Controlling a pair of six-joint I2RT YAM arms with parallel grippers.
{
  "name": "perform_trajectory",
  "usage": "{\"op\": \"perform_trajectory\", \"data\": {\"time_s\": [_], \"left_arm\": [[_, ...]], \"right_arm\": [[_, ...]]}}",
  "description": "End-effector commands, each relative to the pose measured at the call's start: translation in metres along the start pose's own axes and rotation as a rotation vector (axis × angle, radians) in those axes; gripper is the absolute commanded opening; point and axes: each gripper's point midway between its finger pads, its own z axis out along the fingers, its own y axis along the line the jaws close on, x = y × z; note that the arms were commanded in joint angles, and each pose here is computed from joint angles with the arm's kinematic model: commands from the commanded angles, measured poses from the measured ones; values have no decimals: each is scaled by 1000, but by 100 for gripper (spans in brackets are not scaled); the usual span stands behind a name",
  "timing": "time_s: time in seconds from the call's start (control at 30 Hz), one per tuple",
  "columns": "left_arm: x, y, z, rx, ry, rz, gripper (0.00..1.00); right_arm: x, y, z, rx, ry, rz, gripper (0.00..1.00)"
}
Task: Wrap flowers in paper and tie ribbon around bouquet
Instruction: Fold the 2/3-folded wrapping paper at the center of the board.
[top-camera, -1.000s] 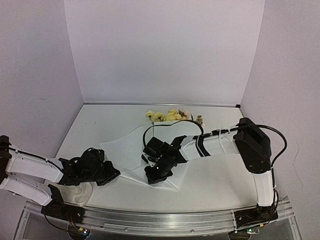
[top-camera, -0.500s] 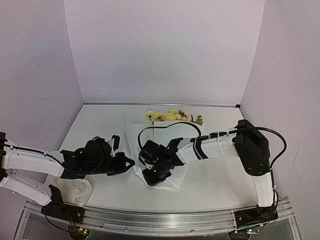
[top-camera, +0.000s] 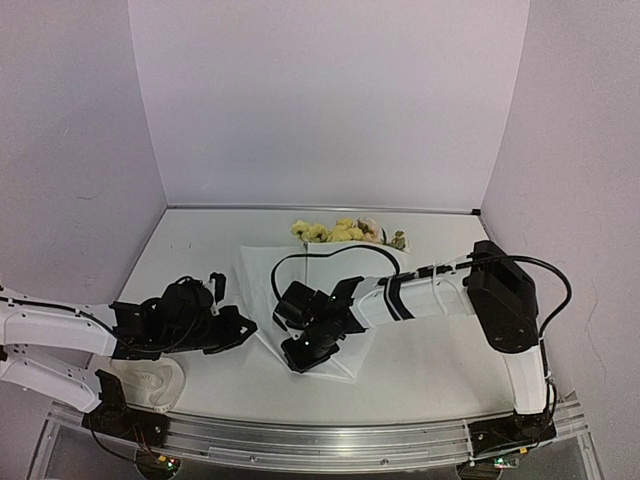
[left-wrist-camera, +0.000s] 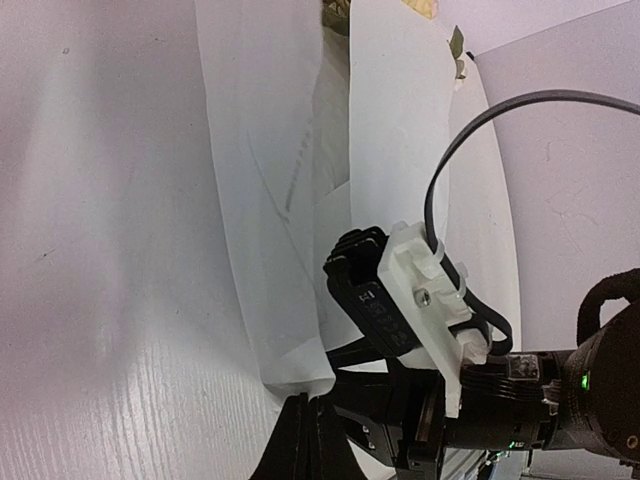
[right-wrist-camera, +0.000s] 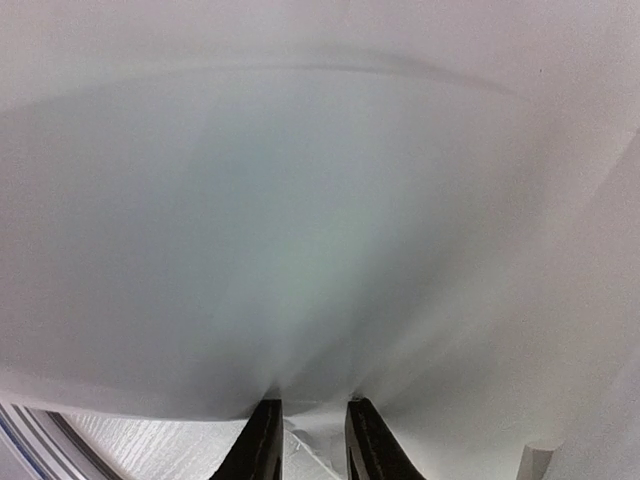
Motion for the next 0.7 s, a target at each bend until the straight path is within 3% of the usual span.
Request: {"op": "perform_trajectory", "data": {"time_s": [0.0, 0.17, 0.5, 0.67], "left_arm": [[-5, -12, 3, 24, -7, 30, 0], [-1, -23, 9, 52, 30, 83, 0], [-2, -19, 5, 40, 21, 109, 0], [-2, -29, 7, 51, 38, 158, 0]], "right_arm": [[32, -19, 25, 77, 111, -6, 23], [29, -14, 11, 50, 96, -19, 26], [7, 36, -54, -186, 34, -76, 27], [2, 41, -84, -215, 1, -73, 31]]}}
